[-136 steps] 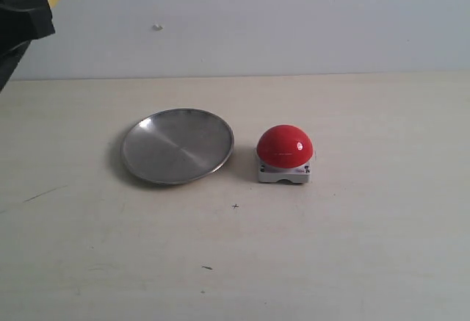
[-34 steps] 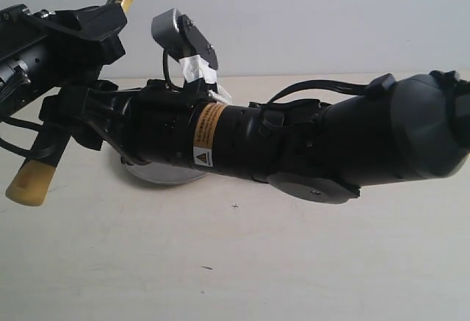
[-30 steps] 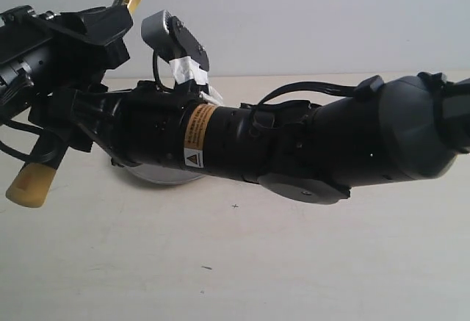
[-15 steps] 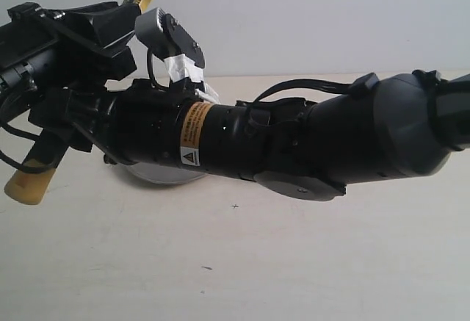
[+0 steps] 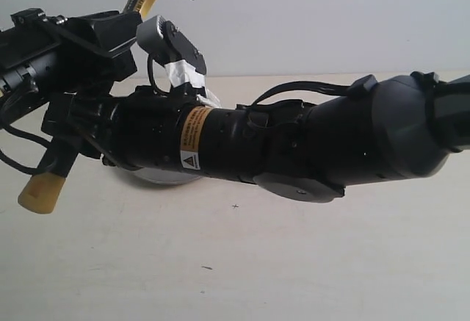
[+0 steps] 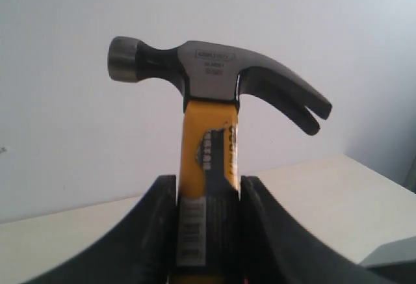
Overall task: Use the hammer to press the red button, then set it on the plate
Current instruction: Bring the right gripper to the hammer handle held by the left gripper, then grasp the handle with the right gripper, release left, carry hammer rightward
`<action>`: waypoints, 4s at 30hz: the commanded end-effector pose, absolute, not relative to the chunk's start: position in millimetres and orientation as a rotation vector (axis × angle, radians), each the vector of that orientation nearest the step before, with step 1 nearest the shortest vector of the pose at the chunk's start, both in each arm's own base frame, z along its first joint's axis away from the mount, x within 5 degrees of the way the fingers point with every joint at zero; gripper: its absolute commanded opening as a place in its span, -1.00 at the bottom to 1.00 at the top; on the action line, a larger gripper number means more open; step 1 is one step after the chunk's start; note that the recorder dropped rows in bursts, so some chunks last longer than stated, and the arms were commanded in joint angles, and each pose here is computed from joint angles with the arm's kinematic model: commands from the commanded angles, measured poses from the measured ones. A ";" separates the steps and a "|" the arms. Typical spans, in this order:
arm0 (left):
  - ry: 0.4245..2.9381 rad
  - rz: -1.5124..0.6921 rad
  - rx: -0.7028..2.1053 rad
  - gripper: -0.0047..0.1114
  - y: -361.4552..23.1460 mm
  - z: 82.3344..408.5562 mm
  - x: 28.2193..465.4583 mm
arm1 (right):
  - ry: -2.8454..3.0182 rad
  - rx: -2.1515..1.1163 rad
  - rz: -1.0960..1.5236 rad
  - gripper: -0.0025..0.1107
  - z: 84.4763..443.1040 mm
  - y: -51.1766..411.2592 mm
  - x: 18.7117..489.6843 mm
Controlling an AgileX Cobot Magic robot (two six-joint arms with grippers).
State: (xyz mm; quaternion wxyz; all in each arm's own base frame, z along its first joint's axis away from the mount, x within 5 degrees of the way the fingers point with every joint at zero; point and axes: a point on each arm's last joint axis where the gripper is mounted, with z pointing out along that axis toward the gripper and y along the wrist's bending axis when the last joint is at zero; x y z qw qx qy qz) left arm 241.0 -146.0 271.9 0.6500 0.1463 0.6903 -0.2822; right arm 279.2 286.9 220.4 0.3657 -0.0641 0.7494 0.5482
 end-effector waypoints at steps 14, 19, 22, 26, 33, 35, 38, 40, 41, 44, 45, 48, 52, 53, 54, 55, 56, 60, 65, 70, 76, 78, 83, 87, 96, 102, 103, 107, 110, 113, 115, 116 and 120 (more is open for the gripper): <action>1.624 -0.612 0.315 -0.92 -138.9 282.1 234.0 | 1.948 -0.166 1.331 -0.96 221.2 285.0 283.0; 1.638 -0.595 0.321 -0.92 -135.8 286.2 229.8 | 1.941 -0.154 1.327 -0.96 221.6 284.6 283.9; 1.621 -0.588 0.330 -0.75 -134.7 289.8 227.8 | 1.939 -0.152 1.329 -0.96 221.8 284.6 283.9; 1.621 -0.586 0.332 -0.17 -134.4 290.4 227.2 | 1.927 -0.155 1.342 -0.96 223.0 285.0 283.6; 1.620 -0.567 0.312 0.34 -128.5 292.0 229.2 | 1.924 -0.164 1.336 -0.96 223.0 285.0 283.6; 1.606 -0.561 0.304 0.38 -125.1 295.6 228.3 | 1.927 -0.171 1.324 -0.96 222.5 284.8 283.8; 1.587 -0.545 0.283 0.39 -117.2 303.7 224.9 | 1.958 -0.171 1.277 -0.96 219.0 282.9 285.3; 1.582 -0.526 0.272 0.38 -110.8 309.6 221.0 | 1.975 -0.165 1.234 -0.96 218.3 279.7 287.5; 1.589 -0.516 0.271 0.38 -108.1 310.1 218.8 | 1.987 -0.164 1.210 -0.96 218.7 277.9 288.0; 1.611 -0.476 0.257 0.35 -97.2 313.2 210.6 | 2.019 -0.187 1.090 -0.96 224.0 267.2 291.3; 1.620 -0.463 0.254 0.31 -93.7 312.5 207.0 | 2.034 -0.197 1.039 -0.96 227.4 262.8 291.4; 1.619 -0.452 0.252 0.08 -86.7 310.4 194.4 | 2.075 -0.235 0.879 -0.96 240.9 250.2 287.2; 1.619 -0.454 0.250 -0.45 -79.6 301.2 177.5 | 2.087 -0.263 0.751 -0.96 261.3 235.9 279.9; 1.617 -0.456 0.249 -0.61 -77.7 298.6 172.8 | 2.087 -0.270 0.718 -0.96 268.1 231.3 277.2; 1.614 -0.457 0.248 -0.75 -76.1 296.3 169.0 | 2.085 -0.281 0.691 -0.96 272.7 228.0 275.2; 1.604 -0.460 0.248 -0.92 -74.0 293.4 163.6 | 2.083 -0.287 0.670 -0.96 277.3 224.9 273.2; 1.593 -0.464 0.248 -0.91 -71.9 290.0 158.0 | 2.083 -0.289 0.640 -0.96 284.3 219.9 269.9; 1.534 -0.489 0.225 -0.92 -62.5 279.1 135.6 | 2.087 -0.297 0.543 -0.96 303.6 203.6 259.0; 1.523 -0.511 0.177 -0.92 -50.7 260.2 111.8 | 2.114 -0.322 0.386 -0.96 321.9 181.0 244.5; 1.564 -0.501 0.173 -0.92 -44.0 241.6 97.8 | 2.126 -0.309 0.303 -0.96 333.3 156.8 223.8; 1.651 -0.500 0.146 -0.92 -38.2 224.9 86.9 | 2.144 -0.316 0.291 -0.96 317.1 130.8 192.5; 1.666 -0.504 0.135 -0.92 -36.6 220.1 83.5 | 2.167 -0.304 0.290 -0.96 304.7 123.2 183.2; 1.725 -0.513 0.105 -0.92 -33.0 203.5 76.5 | 2.220 -0.241 0.244 -0.96 269.5 106.9 169.2; 1.740 -0.525 0.084 -0.92 -31.6 198.7 73.7 | 2.256 -0.184 0.210 -0.96 241.9 97.9 162.7; 1.820 -0.499 0.082 -0.92 -30.1 191.4 72.2 | 2.225 -0.166 0.280 -0.96 225.4 97.1 157.6; 1.820 -0.495 0.087 -0.92 -30.1 191.4 72.2 | 2.193 -0.198 0.271 -0.96 227.5 97.7 159.1; 1.820 -0.495 0.087 -0.92 -30.1 191.4 72.2 | 2.190 -0.201 0.269 -0.96 227.6 97.7 159.2; 1.820 -0.495 0.087 -0.92 -30.1 191.4 72.2 | 2.185 -0.194 0.247 -0.96 227.5 96.5 160.3; 1.820 -0.495 0.087 -0.92 -30.1 191.4 72.2 | 2.193 -0.142 0.199 -0.96 224.0 94.1 164.2; 1.820 -0.495 0.087 -0.92 -30.1 191.4 72.2 | 2.209 -0.148 0.220 -0.96 218.9 98.8 166.9; 1.820 -0.495 0.087 -0.92 -30.1 191.4 72.2 | 2.224 -0.161 0.237 -0.96 214.1 103.0 169.1; 1.820 -0.495 0.087 -0.92 -30.1 191.4 72.2 | 2.231 -0.141 0.242 -0.96 212.0 103.9 170.4; 1.820 -0.495 0.087 -0.92 -30.1 191.4 72.2 | 2.249 -0.141 0.199 -0.96 202.4 106.3 176.3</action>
